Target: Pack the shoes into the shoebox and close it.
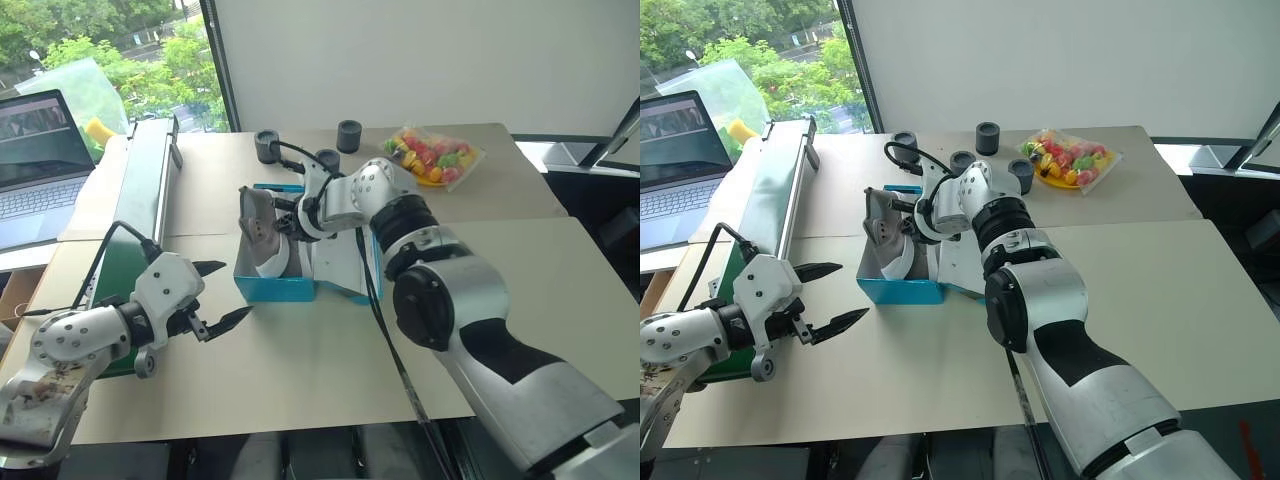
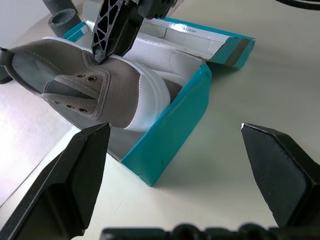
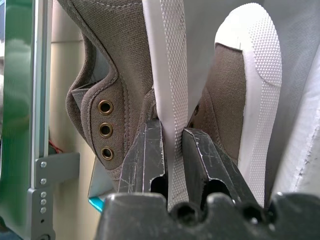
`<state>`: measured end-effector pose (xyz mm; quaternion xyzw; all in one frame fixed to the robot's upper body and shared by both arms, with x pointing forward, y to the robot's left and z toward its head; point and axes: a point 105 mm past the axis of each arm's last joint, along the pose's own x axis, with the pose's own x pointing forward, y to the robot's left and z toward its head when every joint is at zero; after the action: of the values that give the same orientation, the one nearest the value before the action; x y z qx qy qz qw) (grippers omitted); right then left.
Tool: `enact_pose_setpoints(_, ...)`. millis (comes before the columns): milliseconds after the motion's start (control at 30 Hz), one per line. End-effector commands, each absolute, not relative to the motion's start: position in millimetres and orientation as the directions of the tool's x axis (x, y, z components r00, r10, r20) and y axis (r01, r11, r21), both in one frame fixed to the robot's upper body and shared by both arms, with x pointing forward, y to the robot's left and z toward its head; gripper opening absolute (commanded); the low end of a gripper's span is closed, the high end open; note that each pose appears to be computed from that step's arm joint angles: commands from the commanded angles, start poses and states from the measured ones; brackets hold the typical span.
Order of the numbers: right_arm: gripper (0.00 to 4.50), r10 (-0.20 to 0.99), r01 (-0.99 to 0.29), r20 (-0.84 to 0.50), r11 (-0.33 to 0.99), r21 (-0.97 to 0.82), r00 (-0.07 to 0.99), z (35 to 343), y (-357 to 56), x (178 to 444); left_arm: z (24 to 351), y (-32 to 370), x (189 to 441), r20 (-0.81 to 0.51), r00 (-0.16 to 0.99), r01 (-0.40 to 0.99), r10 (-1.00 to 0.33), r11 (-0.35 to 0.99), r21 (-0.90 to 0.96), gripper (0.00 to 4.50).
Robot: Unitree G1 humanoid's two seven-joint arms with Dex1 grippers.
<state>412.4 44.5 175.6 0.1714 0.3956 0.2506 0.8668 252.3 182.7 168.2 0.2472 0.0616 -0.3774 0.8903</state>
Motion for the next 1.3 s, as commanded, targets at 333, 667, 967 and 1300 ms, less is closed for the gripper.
enact_pose_setpoints(333,0.25,0.491,-0.138,-0.646,0.845,0.517,0.585,128.2,38.3,413.5,184.7,177.4,252.0,-0.249,0.721,0.678,-0.646,0.584,0.446,4.45)
enact_pose_setpoints(667,0.25,0.472,-0.212,-0.629,0.870,0.445,0.618,122.6,47.5,414.0,184.7,175.3,253.2,-0.247,0.720,0.679,-0.648,0.586,0.443,4.45)
enact_pose_setpoints(967,2.78,0.541,-0.266,-0.560,0.825,0.499,0.627,152.4,56.1,418.0,185.6,174.1,254.8,-0.242,0.720,0.679,-0.651,0.586,0.442,4.50)
enact_pose_setpoints(1300,3.03,0.701,-0.434,-0.385,0.690,0.579,0.601,233.4,22.0,423.5,183.8,170.8,257.9,-0.241,0.711,0.687,-0.660,0.581,0.436,4.50)
